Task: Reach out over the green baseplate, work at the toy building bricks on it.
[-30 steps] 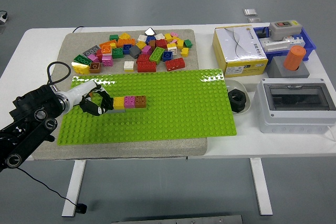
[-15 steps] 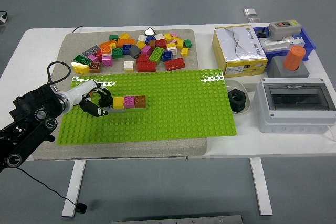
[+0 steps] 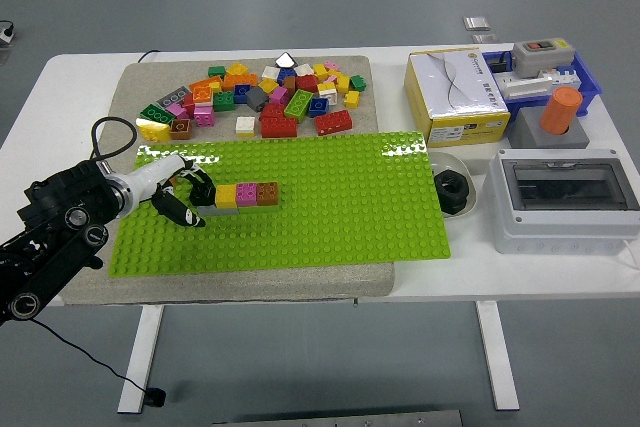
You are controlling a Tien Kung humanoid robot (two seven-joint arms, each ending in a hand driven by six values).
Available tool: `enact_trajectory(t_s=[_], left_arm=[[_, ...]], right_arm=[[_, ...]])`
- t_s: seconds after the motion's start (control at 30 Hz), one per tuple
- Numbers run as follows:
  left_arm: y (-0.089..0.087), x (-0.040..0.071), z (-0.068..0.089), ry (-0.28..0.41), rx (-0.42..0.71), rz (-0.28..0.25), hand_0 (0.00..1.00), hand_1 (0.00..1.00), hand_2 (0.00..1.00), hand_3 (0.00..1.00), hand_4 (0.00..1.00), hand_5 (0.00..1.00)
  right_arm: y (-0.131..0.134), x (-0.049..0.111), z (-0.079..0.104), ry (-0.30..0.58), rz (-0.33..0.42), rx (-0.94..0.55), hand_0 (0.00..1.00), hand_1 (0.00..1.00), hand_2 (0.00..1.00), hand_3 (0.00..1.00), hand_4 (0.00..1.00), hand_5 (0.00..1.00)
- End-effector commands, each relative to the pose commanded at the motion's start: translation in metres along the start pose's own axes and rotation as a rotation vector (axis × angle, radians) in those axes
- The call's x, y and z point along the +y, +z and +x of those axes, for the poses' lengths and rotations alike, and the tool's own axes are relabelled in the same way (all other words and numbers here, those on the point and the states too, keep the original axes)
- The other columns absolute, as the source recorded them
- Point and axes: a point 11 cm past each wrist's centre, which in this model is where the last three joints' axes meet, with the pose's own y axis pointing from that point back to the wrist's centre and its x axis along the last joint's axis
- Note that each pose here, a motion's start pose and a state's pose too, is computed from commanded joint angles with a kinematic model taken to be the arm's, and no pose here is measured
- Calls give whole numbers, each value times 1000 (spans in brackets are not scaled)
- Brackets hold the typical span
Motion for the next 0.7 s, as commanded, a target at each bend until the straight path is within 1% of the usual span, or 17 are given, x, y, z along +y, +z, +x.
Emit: enact_trajectory(t_s=[0.13,0.33,0.37,0.53,0.57,0.7], left_arm=[[0,2,8,27,-16,-6,220,44,798,730,904,2],[2,10,26,81,-60,-19,220,45,801,729,906,2],[2,12,29,92,-73,-20,220,44,808,641,909,2],[5,29,47,166,-176,-25,220,44,808,641,909,2],[6,32,49,177,-193,-27,218,47,814,588,935,2],[11,43,54,209,-267,-29,218,47,814,588,935,2]], right_arm=[[1,0,0,0,-1,1,631,476,623,719,767,896],[2,0,0,0,-4,2,631,476,623,718,767,896],[2,0,0,0,-4,2,631,476,623,718,766,896],[4,0,0,0,-9,1,631,476,623,718,766,896],[4,0,1,0,-10,1,631,476,623,717,767,895],[5,0,1,2,-14,4,631,476,623,717,767,895]])
